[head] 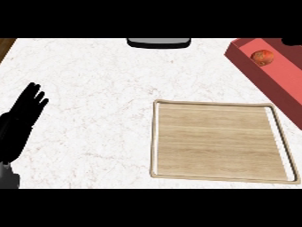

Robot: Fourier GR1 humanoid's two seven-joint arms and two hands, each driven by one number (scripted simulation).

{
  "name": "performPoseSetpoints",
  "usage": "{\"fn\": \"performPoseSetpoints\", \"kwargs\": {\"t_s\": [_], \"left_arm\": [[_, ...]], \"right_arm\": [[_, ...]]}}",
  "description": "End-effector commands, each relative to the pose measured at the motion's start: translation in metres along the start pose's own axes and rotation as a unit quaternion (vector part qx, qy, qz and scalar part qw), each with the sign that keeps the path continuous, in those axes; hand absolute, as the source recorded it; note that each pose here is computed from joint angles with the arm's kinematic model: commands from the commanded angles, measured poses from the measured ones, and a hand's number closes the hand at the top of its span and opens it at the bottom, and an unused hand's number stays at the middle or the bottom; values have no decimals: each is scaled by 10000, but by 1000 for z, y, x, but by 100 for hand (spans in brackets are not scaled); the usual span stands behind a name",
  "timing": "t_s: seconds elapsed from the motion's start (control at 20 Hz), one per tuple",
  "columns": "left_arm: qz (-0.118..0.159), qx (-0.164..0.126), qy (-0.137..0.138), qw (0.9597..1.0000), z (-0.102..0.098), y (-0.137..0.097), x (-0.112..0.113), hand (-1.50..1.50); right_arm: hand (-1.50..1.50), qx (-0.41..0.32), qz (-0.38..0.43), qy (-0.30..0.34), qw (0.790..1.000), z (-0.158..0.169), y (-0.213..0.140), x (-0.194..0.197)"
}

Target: Pick the squash from the tray and place it in the cardboard box

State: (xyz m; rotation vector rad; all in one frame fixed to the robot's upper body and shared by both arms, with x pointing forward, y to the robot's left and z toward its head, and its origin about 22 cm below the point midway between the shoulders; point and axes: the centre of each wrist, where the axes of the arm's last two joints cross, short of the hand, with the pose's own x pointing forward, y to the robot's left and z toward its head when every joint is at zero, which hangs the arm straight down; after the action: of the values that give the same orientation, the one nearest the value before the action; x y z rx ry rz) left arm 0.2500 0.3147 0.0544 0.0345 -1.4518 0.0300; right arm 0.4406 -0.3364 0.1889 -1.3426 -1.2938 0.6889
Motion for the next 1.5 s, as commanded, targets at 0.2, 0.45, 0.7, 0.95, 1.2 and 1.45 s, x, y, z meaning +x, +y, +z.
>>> {"fn": "performPoseSetpoints", "kwargs": {"t_s": [0.2,0.45,0.7,0.95,1.2,1.45], "left_arm": [[19,-67,-89,9999,-5,-1,8,0],[21,-97,-85,9999,6,-13,1,0],[46,24,-16,10000,4,4,7,0],[28,39,-100,9999,-9,-2,4,0],[-100,69,7,9999,-6,8,9,0],[-98,44,-62,9999,7,8,7,0]], "right_arm": [[150,1089,-232,633,9918,6,32,-57],[-150,1437,-381,949,9843,21,67,-64],[-150,986,-970,366,9897,21,62,-73],[-150,-256,-2700,666,9602,12,42,-71],[-150,-760,-3616,975,9241,13,31,-93],[-150,-820,-3821,1171,9130,23,-2,-153]]}}
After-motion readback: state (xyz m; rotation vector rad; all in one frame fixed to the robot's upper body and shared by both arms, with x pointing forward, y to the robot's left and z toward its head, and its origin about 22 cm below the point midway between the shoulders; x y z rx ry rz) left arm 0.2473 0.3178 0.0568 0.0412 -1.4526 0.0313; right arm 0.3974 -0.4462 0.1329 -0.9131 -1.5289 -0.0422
